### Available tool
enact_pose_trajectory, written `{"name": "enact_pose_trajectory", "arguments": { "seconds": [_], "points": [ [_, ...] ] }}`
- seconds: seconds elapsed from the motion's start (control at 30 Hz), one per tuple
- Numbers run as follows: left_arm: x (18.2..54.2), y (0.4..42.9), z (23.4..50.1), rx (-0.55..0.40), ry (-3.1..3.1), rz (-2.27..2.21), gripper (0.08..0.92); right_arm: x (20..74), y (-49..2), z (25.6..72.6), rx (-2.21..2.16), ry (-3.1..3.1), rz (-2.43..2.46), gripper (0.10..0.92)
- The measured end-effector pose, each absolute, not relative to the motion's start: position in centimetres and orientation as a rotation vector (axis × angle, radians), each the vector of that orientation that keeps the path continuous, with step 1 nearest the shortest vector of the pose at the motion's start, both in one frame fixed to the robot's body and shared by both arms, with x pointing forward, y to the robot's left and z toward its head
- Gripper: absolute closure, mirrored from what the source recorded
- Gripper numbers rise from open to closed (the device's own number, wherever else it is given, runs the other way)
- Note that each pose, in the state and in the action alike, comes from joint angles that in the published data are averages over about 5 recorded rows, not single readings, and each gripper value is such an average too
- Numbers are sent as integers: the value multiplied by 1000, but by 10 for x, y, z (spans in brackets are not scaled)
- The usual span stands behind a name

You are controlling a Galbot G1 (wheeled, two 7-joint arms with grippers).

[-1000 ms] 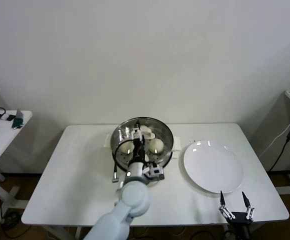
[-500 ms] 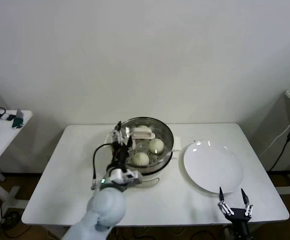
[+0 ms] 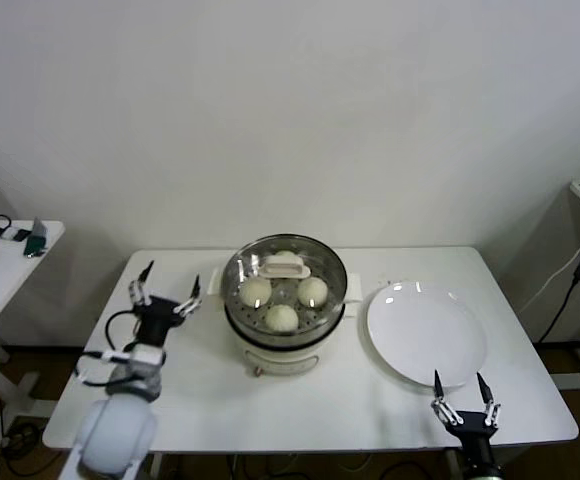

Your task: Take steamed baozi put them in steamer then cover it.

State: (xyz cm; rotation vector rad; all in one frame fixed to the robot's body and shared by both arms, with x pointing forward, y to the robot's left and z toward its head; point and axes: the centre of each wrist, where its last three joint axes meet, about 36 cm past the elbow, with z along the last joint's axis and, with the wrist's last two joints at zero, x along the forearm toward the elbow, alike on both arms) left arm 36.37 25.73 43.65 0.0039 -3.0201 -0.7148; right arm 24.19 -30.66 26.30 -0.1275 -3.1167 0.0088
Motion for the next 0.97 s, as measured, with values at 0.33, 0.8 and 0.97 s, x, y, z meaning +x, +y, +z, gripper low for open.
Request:
{"name": "enact_pose_trajectory", "arguments": {
  "seconds": [0.33,0.8,0.97],
  "points": [
    [307,298,364,-12,-3029,-256,177,246,-309,268,-84,-3093,11,200],
    [261,293,304,-5,-3003,-39,177,248,-309,271,-42,-3068,9,200],
    [254,292,299,-12,-3003,-21,177,248,-309,272,-37,-3066,8,200]
  ]
}}
